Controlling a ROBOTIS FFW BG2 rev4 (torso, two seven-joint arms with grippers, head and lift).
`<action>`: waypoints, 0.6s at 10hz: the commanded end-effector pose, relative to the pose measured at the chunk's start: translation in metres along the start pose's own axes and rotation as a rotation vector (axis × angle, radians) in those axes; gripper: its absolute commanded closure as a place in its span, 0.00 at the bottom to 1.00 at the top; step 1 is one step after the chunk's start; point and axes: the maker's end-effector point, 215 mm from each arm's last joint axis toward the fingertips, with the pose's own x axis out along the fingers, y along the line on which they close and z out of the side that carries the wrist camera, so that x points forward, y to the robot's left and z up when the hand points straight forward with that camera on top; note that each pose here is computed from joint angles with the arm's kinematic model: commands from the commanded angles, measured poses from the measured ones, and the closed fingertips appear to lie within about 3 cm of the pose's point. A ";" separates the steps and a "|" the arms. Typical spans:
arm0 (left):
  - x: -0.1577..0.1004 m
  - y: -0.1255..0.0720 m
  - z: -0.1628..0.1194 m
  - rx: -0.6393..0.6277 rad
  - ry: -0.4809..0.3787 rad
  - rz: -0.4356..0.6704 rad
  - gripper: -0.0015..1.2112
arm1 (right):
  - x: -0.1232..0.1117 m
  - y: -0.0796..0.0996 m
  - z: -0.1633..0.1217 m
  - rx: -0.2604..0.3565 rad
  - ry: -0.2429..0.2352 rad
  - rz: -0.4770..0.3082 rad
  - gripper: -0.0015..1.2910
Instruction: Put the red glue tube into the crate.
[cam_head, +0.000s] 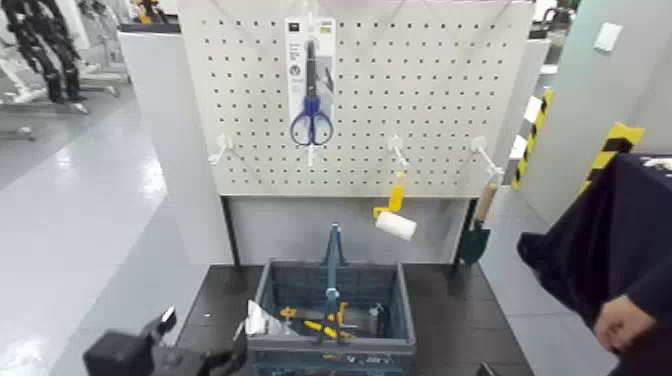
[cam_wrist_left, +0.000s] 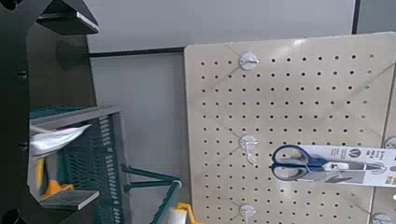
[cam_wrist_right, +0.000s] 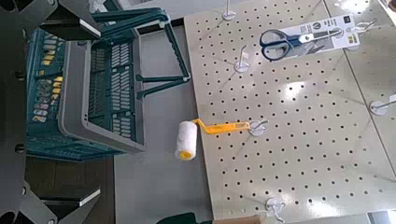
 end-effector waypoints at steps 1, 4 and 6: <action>-0.024 -0.011 -0.019 -0.037 0.020 -0.002 0.08 | -0.001 -0.001 0.000 -0.014 0.004 -0.008 0.10; -0.028 -0.015 -0.015 -0.034 -0.003 0.009 0.09 | -0.002 -0.002 0.003 -0.028 0.000 -0.018 0.11; -0.028 -0.016 -0.015 -0.033 -0.003 0.007 0.09 | -0.002 -0.002 0.002 -0.027 0.003 -0.019 0.11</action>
